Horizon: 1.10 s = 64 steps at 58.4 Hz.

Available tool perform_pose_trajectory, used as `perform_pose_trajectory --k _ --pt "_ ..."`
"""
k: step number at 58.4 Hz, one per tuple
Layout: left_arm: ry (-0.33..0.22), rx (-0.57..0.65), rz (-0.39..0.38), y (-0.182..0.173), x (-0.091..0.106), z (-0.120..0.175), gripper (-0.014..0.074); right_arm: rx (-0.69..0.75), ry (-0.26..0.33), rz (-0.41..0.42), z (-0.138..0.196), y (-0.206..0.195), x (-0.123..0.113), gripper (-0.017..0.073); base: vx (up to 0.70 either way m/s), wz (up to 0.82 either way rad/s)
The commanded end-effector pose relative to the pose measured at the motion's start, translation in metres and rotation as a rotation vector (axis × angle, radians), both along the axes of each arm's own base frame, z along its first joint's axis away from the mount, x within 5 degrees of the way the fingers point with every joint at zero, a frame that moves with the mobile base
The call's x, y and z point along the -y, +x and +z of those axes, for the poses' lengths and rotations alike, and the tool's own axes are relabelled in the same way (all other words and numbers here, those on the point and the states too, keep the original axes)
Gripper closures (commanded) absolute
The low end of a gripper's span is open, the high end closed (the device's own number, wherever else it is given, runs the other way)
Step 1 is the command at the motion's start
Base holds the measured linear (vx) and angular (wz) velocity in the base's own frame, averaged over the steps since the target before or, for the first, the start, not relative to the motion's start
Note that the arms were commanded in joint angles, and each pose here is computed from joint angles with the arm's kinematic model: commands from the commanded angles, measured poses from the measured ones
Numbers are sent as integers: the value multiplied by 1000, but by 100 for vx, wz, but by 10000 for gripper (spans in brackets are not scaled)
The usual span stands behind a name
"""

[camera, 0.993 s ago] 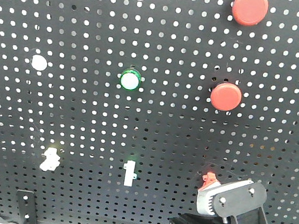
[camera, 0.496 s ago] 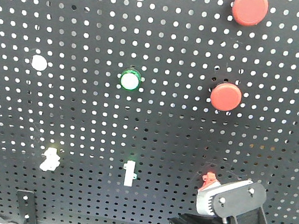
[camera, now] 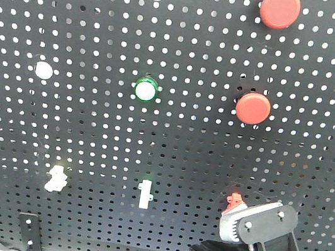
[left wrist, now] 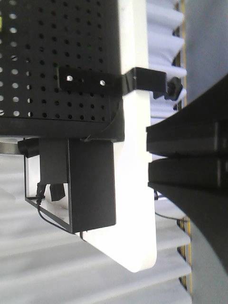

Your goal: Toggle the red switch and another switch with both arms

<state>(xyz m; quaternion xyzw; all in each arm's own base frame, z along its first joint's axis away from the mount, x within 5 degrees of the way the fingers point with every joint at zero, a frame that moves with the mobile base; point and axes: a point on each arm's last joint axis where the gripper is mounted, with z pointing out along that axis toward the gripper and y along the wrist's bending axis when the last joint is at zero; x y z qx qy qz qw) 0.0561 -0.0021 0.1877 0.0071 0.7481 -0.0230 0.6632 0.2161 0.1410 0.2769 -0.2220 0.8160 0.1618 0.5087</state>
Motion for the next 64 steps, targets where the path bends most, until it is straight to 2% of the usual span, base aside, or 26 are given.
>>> perform_pose_trajectory --k 1,31,33,42,46,52,56,64 --pt "-36 94 -1 0 0 4 592 81 58 22 20 0 -2 566 0 0" --pt "-36 92 -1 0 0 4 592 80 57 22 20 0 -2 566 0 0" --pt "-36 92 -1 0 0 4 592 85 32 26 19 0 -2 566 0 0" --pt "-36 92 -1 0 0 4 592 111 -150 19 23 -9 14 566 0 0" --pt "-36 92 -1 0 0 4 592 107 -177 -8 26 -16 26 566 0 0" --pt "-36 92 -1 0 0 4 592 140 -151 -66 21 -32 52 566 0 0" --pt "-36 92 -1 0 0 4 592 218 -95 -117 17 -46 71 566 0 0" --pt "-36 92 -1 0 0 4 592 357 -31 -275 -4 -82 109 566 0 0"
